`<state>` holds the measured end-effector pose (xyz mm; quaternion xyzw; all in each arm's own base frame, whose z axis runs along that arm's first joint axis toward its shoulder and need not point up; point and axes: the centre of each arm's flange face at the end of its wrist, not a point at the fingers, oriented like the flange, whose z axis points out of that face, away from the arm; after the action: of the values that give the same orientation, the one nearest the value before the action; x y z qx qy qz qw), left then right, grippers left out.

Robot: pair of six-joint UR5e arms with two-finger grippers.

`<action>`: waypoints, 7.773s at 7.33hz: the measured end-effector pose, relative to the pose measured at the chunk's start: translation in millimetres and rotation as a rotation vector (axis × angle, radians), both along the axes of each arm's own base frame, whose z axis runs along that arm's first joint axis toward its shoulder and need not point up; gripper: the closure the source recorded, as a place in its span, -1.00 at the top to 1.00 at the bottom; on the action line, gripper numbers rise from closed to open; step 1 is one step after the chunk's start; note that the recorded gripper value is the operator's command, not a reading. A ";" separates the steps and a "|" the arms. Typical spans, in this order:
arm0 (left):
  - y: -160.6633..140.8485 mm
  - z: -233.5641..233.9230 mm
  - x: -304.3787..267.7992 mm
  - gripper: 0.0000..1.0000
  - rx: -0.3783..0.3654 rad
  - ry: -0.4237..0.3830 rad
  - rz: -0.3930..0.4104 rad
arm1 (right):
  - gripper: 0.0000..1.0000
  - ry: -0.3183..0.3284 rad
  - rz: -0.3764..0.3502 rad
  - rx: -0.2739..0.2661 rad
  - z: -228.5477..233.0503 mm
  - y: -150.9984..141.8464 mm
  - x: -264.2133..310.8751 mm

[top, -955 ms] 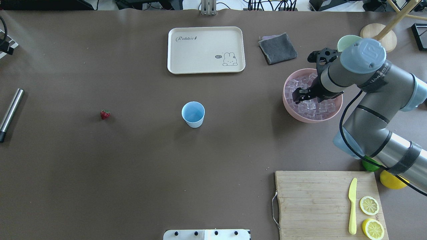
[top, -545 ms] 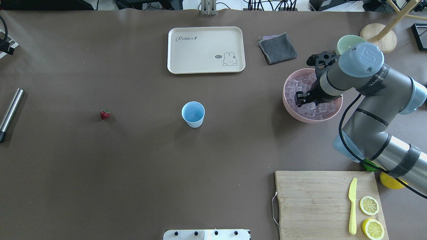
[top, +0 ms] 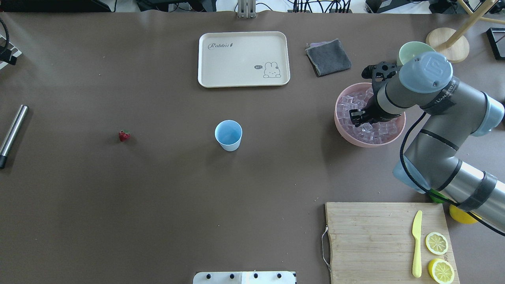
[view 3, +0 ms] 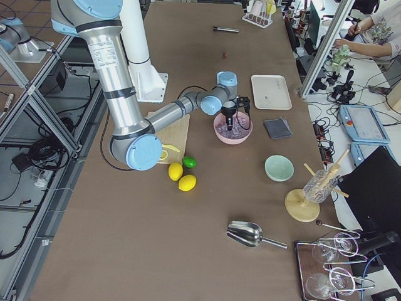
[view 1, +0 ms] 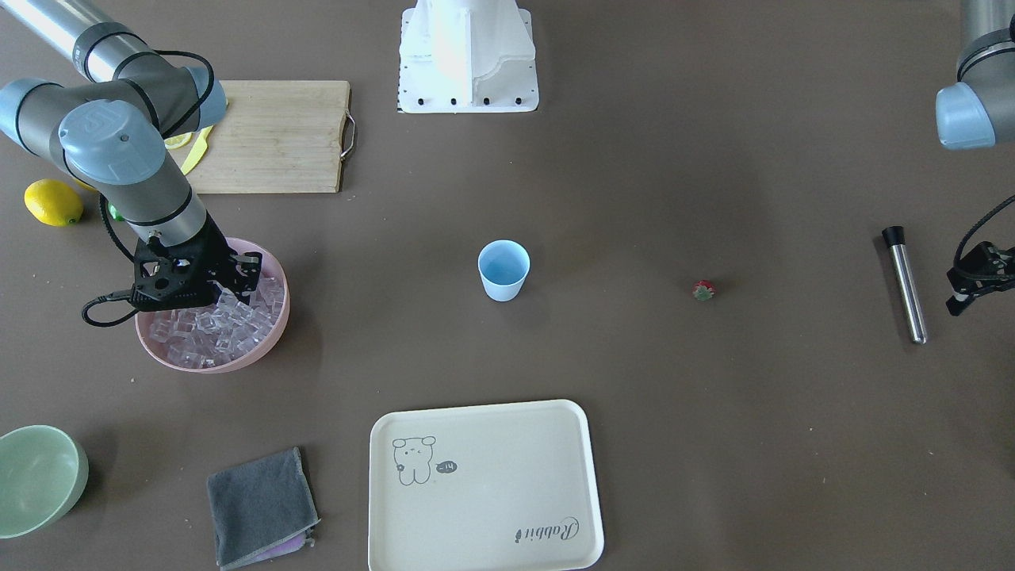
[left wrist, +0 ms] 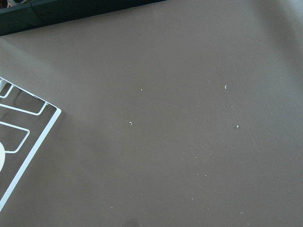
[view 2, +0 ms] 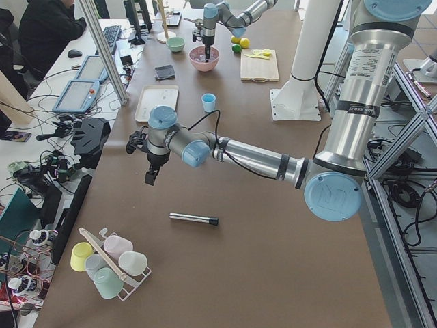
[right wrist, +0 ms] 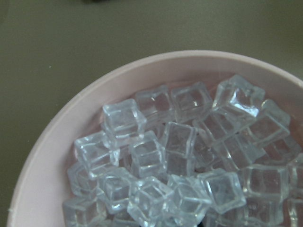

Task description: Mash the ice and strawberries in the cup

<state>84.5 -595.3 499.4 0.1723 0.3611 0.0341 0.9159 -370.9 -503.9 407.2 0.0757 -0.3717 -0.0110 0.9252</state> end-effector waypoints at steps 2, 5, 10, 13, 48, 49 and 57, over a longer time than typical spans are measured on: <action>0.0 -0.1 2.5 0.95 0.000 0.000 0.004 | -0.91 -0.011 -0.001 0.006 -7.2 1.4 2.8; 0.3 0.4 3.8 0.95 0.000 0.000 0.006 | -0.97 -0.042 0.008 -0.004 -32.1 -3.8 27.3; 0.9 0.9 4.4 0.95 0.001 0.000 0.008 | -1.00 -0.093 0.058 -0.100 -230.9 -14.0 6.2; 0.1 5.9 6.7 0.95 -0.008 -0.002 0.011 | -1.00 -0.109 0.139 -0.119 -324.9 -2.3 -113.3; -5.2 18.6 24.3 0.95 0.016 0.002 0.033 | 0.96 0.087 -0.272 0.125 -9.0 -35.7 -0.3; -5.1 19.5 24.7 0.95 0.015 0.002 0.034 | 0.96 0.088 -0.273 0.126 -8.8 -35.2 -1.4; -5.3 19.0 25.4 0.95 0.018 0.002 0.035 | -0.63 0.098 -0.259 0.120 -7.7 -34.5 -6.5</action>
<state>109.9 -600.6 518.4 0.1741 0.3647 0.0529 0.9132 -377.4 -538.4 399.6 0.0817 -0.3313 -0.1560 0.9269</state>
